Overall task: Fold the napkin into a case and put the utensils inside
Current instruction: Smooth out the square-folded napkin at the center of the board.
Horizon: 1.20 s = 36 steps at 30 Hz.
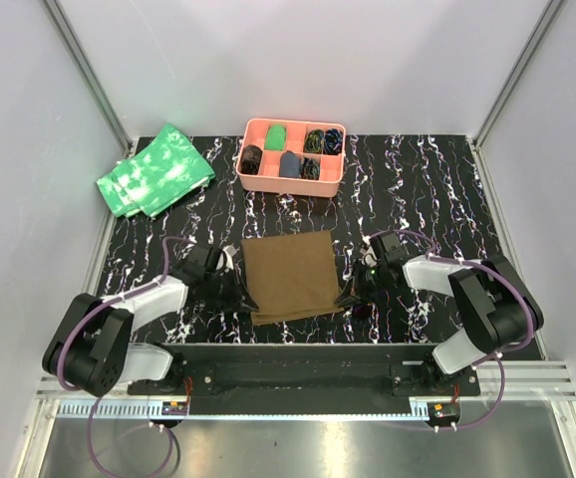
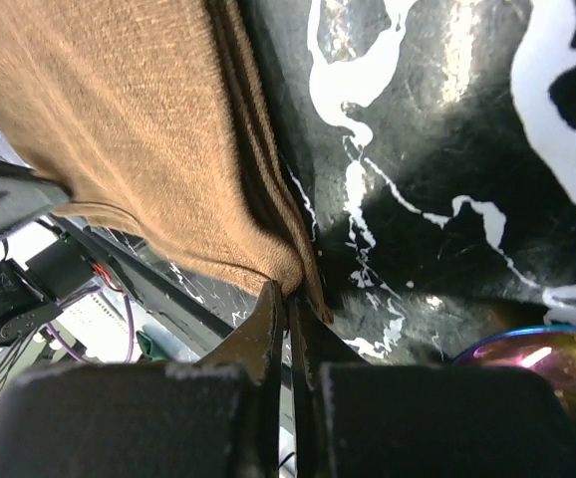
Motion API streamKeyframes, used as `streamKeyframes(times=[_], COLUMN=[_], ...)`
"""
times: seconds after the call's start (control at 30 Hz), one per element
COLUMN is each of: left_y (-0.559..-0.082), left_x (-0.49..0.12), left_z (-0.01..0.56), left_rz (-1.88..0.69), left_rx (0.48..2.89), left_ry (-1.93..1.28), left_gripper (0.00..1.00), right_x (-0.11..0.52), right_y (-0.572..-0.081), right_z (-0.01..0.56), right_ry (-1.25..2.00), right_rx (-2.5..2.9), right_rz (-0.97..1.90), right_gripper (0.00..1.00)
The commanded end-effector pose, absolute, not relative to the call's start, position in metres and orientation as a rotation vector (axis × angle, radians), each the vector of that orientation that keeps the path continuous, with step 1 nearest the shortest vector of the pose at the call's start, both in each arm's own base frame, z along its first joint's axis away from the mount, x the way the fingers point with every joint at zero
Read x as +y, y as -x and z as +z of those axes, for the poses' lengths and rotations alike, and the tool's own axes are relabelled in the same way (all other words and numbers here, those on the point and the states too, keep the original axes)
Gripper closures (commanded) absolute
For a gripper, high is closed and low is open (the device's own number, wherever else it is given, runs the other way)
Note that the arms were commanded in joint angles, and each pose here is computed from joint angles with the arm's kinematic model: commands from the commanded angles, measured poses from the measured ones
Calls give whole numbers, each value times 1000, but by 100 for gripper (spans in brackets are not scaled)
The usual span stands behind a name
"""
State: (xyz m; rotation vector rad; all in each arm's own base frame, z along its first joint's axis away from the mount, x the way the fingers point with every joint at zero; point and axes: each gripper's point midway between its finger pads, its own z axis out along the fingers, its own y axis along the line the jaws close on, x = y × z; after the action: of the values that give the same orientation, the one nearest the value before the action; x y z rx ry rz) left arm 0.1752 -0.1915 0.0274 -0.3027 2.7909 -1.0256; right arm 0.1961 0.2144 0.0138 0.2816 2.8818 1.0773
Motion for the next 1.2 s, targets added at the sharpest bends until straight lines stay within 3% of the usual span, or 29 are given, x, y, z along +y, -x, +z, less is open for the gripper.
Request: streamKeyframes(times=[0.0,0.17,0.43,0.5,0.57,0.63,0.83,1.17], left_y=[-172,-172,-166,-160,-153,-152,-197,-319], left_x=[-211,-211,-215,-217,-218,-218,-210,-178], left_z=[32,43,64,62,58,61,110,190], left_rz=[-1150,-1175,-1263,-1298,-1310,-1333,-1189,-1040], left_rx=[2739,2675,2619,2623,2636,2630,2509,2354], left_ry=[265,256,251,270,273,290,245,237], left_gripper=[99,88,82,85,96,100,99,100], right_x=[208,204,204,205,206,210,228,246], right_y=[-200,-196,-200,-198,-202,-204,-244,-351], right_z=[-4,-13,-4,-2,2,11,72,189], right_ry=[-286,-291,-282,-283,-293,-293,-204,-46], right_rx=[2886,2902,2881,2882,2866,2846,2687,2466], right_rz=[997,968,965,977,986,1019,1097,1035], right_gripper=[100,100,100,100,100,100,100,100])
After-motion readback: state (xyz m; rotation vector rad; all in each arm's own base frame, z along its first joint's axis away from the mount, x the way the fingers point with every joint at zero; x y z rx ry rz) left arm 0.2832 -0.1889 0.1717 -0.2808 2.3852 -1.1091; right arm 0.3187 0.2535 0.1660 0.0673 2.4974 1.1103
